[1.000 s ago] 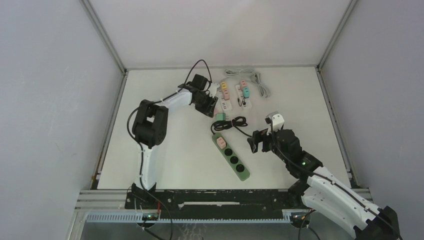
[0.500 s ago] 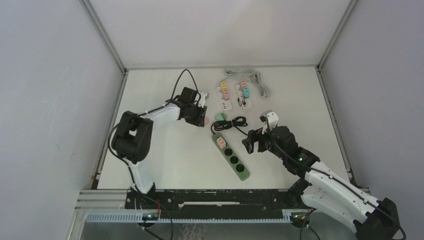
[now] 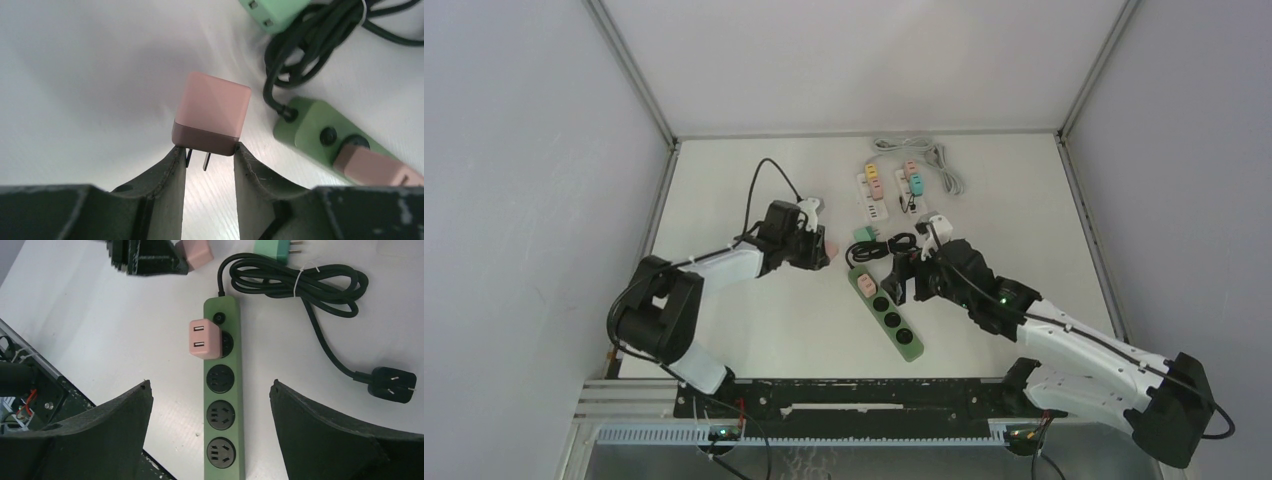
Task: Insert the plug
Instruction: Pick up the plug from the center of the board.
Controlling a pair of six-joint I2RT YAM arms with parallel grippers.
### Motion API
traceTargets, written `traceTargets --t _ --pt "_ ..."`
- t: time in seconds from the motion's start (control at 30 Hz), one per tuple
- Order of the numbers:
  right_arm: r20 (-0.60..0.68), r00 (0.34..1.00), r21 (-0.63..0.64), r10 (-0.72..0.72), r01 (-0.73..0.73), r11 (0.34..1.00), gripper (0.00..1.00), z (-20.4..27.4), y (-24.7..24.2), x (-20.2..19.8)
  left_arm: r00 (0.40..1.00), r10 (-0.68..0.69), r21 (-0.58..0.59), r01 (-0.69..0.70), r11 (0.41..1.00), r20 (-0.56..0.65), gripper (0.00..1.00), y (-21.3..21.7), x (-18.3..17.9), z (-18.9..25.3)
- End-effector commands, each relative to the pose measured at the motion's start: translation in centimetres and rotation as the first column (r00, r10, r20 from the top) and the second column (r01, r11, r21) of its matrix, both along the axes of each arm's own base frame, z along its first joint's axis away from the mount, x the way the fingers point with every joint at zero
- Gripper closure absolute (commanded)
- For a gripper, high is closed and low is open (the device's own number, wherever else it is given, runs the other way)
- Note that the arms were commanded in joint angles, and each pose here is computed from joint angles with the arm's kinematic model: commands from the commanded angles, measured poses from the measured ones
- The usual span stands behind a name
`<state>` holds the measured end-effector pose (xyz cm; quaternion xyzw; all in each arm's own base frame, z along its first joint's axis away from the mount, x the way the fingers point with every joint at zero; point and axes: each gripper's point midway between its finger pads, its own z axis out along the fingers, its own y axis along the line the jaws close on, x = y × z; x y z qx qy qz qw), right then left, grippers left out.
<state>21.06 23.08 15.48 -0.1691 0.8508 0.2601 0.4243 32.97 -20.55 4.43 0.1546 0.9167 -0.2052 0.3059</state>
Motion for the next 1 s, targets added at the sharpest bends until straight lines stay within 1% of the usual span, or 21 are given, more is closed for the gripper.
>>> traceTargets --t 0.0,0.1,0.2,0.23,0.37,0.47,0.57,0.8,0.97 --pt "-0.04 0.998 0.105 -0.055 0.059 0.993 0.07 3.1 1.6 0.8 0.984 -0.024 -0.15 0.051 0.987 0.177 0.65 -1.7 -0.5 4.6" --pt "-0.114 0.992 0.109 -0.053 0.065 0.992 0.07 3.3 2.3 0.6 0.968 -0.048 -0.169 0.092 0.981 0.246 0.66 -2.1 -1.3 5.8" --pt "-0.164 0.985 0.117 -0.05 0.069 0.991 0.07 3.9 3.0 0.8 0.949 -0.044 -0.187 0.107 0.976 0.311 0.66 -2.0 -1.5 7.3" --pt "-0.174 0.983 0.126 -0.049 0.072 0.989 0.07 4.2 3.2 0.9 0.941 -0.069 -0.195 0.14 0.971 0.332 0.66 -2.9 -2.2 7.7" --pt "-0.234 0.97 0.168 -0.067 0.108 0.98 0.07 5.1 3.4 1.7 0.902 -0.103 -0.214 0.209 0.954 0.419 0.65 -3.8 -3.6 9.8" --pt "-0.277 0.96 0.22 -0.037 0.1 0.97 0.1 5.8 4.1 2.0 0.869 -0.14 -0.216 0.269 0.939 0.474 0.65 -4.7 -4.8 11.1" --pt "-0.304 0.952 0.253 0.021 0.059 0.966 0.13 6.6 5.0 2.1 0.839 -0.165 -0.216 0.316 0.924 0.519 0.65 -5.5 -5.8 12.3" --pt "-0.349 0.934 0.294 0.069 0.039 0.955 0.18 7.4 5.5 3.3 0.765 -0.197 -0.227 0.41 0.883 0.612 0.65 -6.7 -8.0 15.1" --pt "-0.361 0.924 0.312 0.124 -0.006 0.95 0.21 7.9 6.4 3.7 0.738 -0.217 -0.231 0.453 0.861 0.639 0.64 -7.4 -9.1 16.3"
